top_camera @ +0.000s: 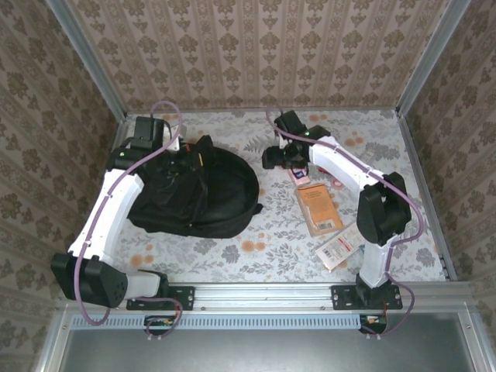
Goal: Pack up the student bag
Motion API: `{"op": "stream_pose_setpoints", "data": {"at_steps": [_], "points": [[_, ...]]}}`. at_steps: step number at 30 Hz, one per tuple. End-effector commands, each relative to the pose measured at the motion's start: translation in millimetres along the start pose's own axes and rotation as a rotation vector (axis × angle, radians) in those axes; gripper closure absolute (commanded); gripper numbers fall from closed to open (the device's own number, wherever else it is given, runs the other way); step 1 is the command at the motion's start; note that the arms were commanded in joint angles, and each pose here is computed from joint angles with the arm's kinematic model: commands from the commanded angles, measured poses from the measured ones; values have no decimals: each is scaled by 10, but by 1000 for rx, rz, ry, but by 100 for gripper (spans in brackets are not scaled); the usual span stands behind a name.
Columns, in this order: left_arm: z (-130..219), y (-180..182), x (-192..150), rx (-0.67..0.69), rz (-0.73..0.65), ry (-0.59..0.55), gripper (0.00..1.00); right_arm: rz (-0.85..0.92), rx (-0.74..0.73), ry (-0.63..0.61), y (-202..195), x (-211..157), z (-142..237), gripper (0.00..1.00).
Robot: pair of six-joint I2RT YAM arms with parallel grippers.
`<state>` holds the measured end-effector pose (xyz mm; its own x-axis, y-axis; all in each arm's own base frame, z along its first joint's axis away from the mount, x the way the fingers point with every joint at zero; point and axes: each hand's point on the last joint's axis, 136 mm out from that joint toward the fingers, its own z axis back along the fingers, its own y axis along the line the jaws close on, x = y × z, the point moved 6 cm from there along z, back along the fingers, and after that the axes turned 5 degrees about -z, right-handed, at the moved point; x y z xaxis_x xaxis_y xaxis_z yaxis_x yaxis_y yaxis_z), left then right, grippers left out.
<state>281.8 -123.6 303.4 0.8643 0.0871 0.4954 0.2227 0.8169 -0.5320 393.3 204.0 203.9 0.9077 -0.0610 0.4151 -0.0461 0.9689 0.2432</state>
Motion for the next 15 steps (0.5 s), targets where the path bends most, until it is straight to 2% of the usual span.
{"op": "stream_pose_setpoints", "data": {"at_steps": [1,7,15], "points": [[124,-18,0,-3,-48,-52,100,101,-201,-51,-174,250,-100,21],[105,-19,-73,-29,-40,-28,100,179,-211,-9,-147,599,-529,4],[105,-76,-170,-87,-18,1,100,209,-182,96,-122,698,-1073,5]]}}
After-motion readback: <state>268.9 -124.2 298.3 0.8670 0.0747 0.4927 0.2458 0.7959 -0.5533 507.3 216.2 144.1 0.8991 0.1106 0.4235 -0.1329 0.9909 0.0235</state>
